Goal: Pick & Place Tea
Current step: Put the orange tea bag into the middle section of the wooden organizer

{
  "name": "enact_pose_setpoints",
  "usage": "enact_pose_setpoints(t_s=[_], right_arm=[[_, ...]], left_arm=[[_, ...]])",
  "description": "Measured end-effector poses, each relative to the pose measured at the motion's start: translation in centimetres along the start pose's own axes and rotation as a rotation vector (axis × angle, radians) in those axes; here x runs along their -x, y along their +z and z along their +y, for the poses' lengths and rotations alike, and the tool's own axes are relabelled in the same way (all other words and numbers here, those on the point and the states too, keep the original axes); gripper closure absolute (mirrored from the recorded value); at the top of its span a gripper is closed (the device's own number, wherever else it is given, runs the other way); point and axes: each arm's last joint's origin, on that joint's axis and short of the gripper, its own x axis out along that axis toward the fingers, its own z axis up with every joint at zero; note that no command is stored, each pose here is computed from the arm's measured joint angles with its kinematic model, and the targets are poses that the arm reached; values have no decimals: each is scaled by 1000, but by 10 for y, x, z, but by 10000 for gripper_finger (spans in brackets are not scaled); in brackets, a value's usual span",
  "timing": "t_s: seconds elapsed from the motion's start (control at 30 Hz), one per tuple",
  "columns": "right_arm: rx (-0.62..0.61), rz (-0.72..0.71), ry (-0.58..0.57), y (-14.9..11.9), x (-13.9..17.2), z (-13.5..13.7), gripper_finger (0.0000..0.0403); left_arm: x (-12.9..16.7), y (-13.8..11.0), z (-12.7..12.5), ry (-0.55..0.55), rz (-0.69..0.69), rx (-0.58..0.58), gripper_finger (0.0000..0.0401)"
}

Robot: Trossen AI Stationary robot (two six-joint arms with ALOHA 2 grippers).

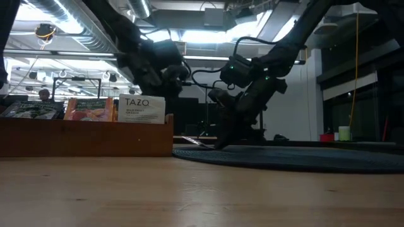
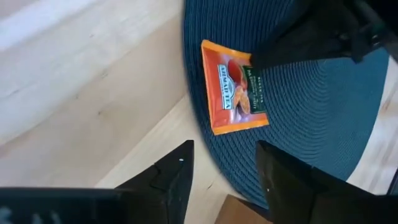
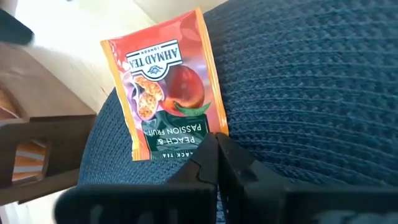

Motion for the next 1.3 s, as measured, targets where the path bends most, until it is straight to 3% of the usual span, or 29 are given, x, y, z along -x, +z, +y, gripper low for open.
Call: enact_pose_setpoints(t_s=[0.7, 0.87, 1.1, 1.3], right_arm=[[-2, -23, 16, 2, 0, 1, 402], [0, -27, 21, 3, 0, 2, 401], [14, -55, 47, 5, -1, 4, 392], [-4, -52, 94, 7, -1, 6, 379]], left_arm=[[-44, 6, 16, -86, 47, 92, 238], [-44, 6, 16, -86, 45, 92, 283], [-44, 6, 17, -87, 47, 102, 388], [-42, 4, 18, -67, 66, 109, 396]])
